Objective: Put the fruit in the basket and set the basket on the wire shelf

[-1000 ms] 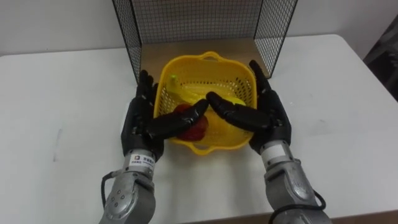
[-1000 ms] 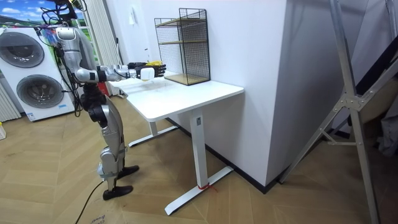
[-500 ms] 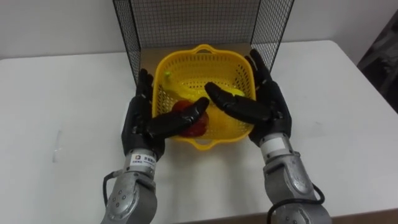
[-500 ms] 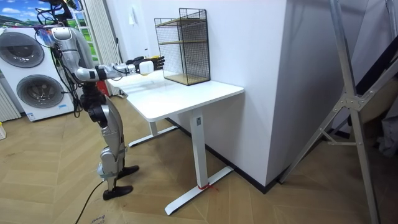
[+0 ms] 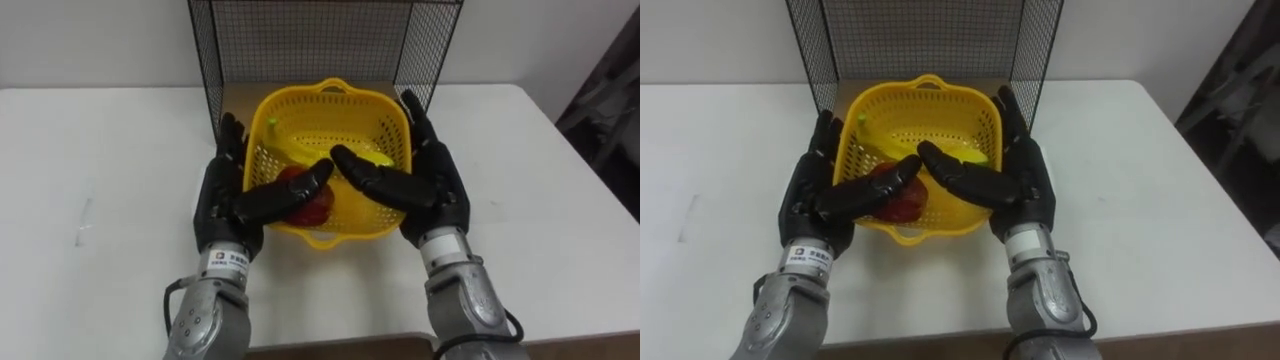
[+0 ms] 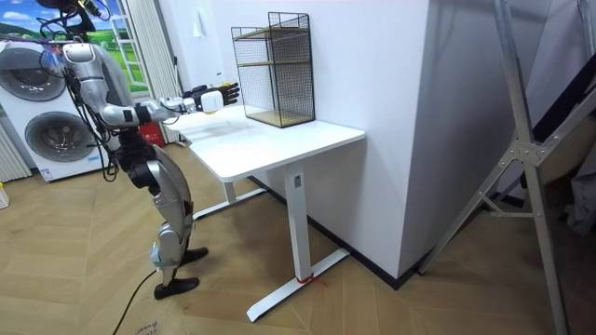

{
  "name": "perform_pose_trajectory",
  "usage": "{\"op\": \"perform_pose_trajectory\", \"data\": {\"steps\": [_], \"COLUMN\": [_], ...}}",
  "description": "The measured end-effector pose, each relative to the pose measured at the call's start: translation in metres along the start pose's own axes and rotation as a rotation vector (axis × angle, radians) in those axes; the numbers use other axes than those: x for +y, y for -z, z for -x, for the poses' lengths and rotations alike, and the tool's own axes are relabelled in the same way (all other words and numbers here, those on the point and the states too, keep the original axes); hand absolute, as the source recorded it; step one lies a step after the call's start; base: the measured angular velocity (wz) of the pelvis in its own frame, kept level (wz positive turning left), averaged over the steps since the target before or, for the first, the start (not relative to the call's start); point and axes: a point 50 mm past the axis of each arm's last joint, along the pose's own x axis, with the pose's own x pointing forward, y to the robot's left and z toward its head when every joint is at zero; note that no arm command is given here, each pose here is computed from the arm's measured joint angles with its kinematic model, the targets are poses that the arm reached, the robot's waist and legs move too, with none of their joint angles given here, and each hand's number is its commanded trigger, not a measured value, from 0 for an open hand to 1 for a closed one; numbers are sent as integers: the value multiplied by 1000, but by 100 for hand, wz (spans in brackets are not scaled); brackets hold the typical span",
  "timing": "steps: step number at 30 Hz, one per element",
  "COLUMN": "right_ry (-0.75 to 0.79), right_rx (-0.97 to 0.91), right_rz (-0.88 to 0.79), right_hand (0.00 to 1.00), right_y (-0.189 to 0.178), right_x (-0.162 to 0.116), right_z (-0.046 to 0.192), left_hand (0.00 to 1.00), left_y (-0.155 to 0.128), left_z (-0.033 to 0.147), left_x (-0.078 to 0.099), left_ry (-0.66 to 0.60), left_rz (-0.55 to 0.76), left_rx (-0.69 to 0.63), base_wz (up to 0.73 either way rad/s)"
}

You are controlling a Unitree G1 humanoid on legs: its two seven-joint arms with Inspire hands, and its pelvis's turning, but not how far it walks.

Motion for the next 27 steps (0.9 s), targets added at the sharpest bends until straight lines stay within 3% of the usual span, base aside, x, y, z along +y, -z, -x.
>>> {"op": "perform_pose_trajectory", "data": {"steps": [27], "right_ry": [-13], "right_rx": [-3], "right_rz": [13], "right_hand": [0], "right_y": [-1], "right_x": [1], "right_z": [-1], "left_hand": [0], "left_y": [-5], "left_z": [-2], "left_x": [2], "left_ry": [29], "left_rz": [-25], "left_rx": [-19], "base_wz": [4]}}
